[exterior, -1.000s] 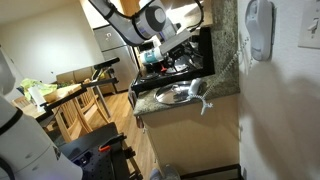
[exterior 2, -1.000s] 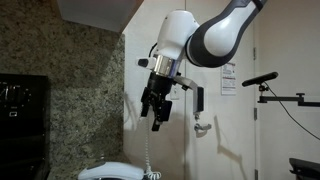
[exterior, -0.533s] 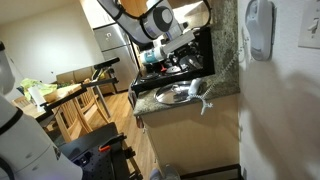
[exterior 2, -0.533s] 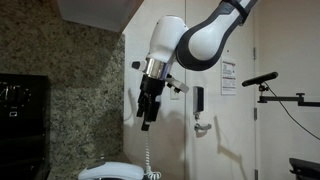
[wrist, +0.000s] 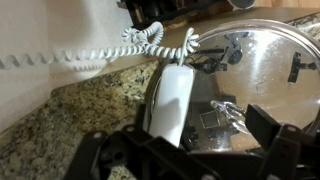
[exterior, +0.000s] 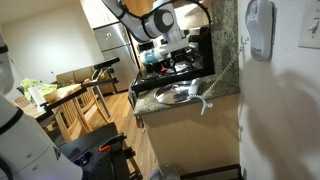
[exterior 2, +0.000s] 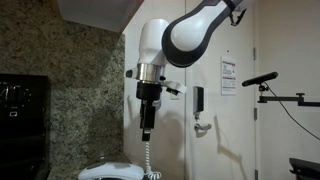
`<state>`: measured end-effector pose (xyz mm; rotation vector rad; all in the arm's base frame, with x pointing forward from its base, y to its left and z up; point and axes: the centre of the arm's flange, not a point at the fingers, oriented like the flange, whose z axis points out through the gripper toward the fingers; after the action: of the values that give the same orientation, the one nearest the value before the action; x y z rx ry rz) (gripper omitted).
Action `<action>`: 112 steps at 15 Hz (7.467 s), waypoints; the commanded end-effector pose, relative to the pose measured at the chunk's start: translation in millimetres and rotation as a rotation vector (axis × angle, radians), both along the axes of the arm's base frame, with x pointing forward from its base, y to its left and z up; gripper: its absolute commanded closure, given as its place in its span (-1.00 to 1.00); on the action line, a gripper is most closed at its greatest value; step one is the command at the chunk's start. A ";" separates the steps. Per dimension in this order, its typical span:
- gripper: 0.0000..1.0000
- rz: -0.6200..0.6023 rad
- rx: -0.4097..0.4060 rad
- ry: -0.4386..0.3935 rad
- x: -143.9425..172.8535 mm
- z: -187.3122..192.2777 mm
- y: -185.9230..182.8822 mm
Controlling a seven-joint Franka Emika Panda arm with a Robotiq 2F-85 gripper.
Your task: Hang the intercom headset on the holder
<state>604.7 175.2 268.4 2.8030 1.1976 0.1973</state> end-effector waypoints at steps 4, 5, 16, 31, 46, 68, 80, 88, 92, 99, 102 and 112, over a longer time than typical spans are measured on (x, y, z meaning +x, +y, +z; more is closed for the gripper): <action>-1.00 0.011 -0.016 0.041 15.8 -17.8 7.3; -1.00 0.011 -0.015 0.045 18.5 -21.6 8.1; -1.00 0.131 -0.087 0.051 37.9 -57.3 16.9; -1.00 0.138 -0.014 0.048 75.9 -78.7 27.5; -1.00 0.139 0.014 0.038 67.3 -95.4 35.2; -1.00 0.098 0.002 -0.005 105.3 -119.0 33.3; 0.15 0.096 -0.040 0.028 110.2 -127.2 37.4; 0.32 0.113 -0.109 -0.036 96.8 -107.4 55.0; 0.32 0.136 -0.119 -0.119 81.3 -87.3 69.8; 0.32 0.261 0.105 -0.231 69.1 -82.3 60.1; -0.18 0.257 0.101 -0.244 82.7 -99.6 71.9; 0.32 0.263 0.109 -0.249 77.4 -98.5 70.5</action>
<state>683.7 244.8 169.2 2.6027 1.5320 0.6304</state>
